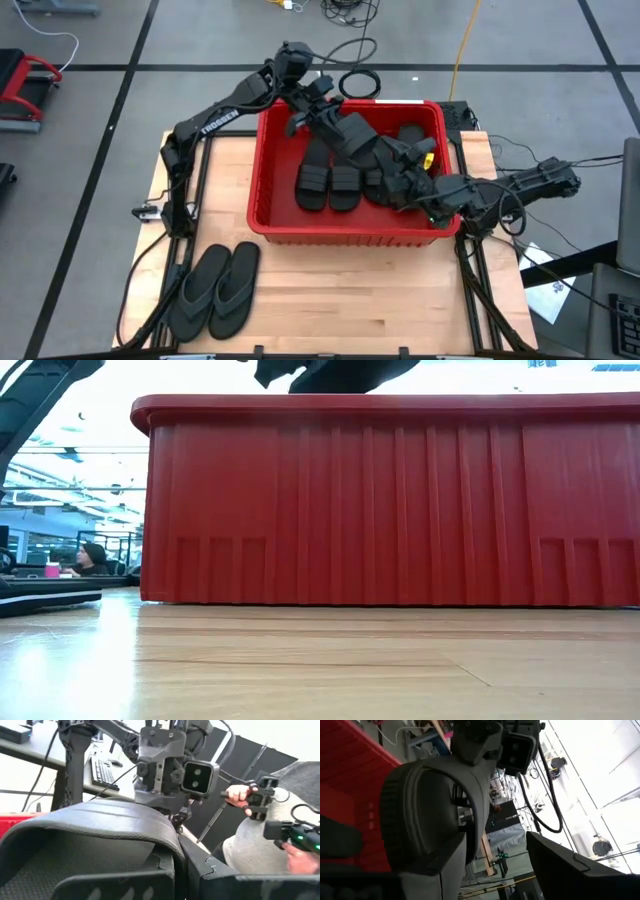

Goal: Pick and place slides into bin
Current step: Put the black slide into the red bin

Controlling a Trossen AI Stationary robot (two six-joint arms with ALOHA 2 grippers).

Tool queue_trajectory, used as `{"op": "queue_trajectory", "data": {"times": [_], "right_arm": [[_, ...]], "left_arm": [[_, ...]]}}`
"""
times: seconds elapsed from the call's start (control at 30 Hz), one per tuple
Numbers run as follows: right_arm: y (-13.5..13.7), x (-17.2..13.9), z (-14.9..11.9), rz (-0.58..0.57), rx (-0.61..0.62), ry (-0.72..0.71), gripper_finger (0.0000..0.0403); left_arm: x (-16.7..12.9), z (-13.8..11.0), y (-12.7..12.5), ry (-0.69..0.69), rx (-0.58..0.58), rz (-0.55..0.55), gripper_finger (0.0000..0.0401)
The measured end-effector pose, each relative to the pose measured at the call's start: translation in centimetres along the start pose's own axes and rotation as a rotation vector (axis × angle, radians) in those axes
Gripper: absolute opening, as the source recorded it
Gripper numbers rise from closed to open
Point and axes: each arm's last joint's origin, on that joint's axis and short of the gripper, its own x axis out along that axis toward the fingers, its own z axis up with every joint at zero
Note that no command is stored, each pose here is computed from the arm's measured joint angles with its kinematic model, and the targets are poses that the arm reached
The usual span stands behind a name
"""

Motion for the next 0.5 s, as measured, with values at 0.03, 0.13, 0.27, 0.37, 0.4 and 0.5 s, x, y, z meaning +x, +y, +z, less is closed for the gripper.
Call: {"op": "queue_trajectory", "data": {"times": [0.03,0.13,0.27,0.37,0.4,0.5], "right_arm": [[0.0,0.0,0.0,0.001,0.0,-0.002,0.0201],[0.1,0.1,0.0,0.016,-0.019,-0.035,0.0201],[0.4,0.7,-0.1,0.04,-0.048,-0.061,0.0201],[0.7,1.0,-0.2,0.049,-0.058,-0.056,0.0201],[0.7,1.2,-0.2,0.051,-0.056,-0.057,0.0201],[0.9,1.7,-0.2,0.053,-0.052,-0.06,0.0201]], "left_arm": [[0.0,0.1,0.0,-0.002,-0.002,-0.008,0.0],[0.3,0.2,-0.2,0.0,0.003,-0.033,0.0],[1.5,0.3,-0.7,0.007,0.013,-0.068,0.0],[2.1,0.2,-0.8,0.011,0.01,-0.078,0.0],[2.2,0.2,-0.8,0.013,0.01,-0.08,0.0],[2.6,0.2,-0.9,0.017,0.002,-0.086,0.0]]}}
